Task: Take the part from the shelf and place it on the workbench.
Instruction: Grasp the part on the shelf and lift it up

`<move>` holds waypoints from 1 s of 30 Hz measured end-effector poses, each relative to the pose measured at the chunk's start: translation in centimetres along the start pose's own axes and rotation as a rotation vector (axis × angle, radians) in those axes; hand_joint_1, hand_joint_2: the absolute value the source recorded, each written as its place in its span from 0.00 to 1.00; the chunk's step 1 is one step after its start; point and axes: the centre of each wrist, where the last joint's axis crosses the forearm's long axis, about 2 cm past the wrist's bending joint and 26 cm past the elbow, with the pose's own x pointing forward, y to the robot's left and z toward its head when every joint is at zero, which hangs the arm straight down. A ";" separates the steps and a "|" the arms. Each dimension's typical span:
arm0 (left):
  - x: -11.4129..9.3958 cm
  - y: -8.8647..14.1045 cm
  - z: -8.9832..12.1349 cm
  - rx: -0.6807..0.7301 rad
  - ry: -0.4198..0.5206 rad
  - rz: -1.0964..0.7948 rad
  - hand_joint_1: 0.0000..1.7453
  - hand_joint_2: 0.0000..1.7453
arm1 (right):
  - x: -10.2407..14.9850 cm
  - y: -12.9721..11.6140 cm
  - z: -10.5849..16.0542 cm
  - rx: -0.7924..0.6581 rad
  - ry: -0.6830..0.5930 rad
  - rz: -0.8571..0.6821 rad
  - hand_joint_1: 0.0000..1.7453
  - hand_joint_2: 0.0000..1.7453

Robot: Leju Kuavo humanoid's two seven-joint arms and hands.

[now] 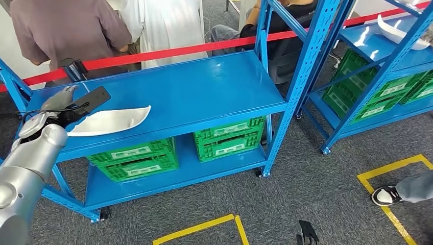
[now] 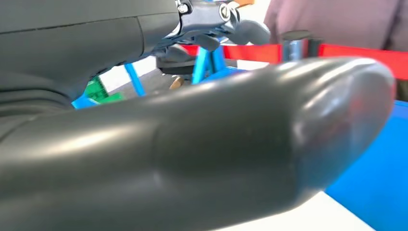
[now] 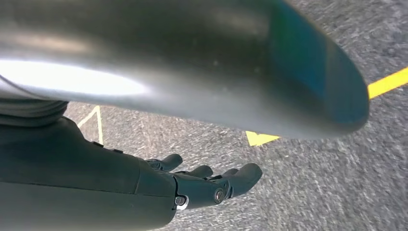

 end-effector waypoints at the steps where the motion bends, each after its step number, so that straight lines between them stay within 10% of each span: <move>1: 0.0 0.0 0.0 -0.008 -0.008 0.006 0.00 0.00 | 0.0 0.0 0.0 0.000 -0.001 0.001 0.00 0.00; 30: -1.8 -2.2 0.5 -0.245 -0.067 -0.046 0.00 0.00 | -0.1 0.0 0.0 0.003 0.003 0.010 0.00 0.00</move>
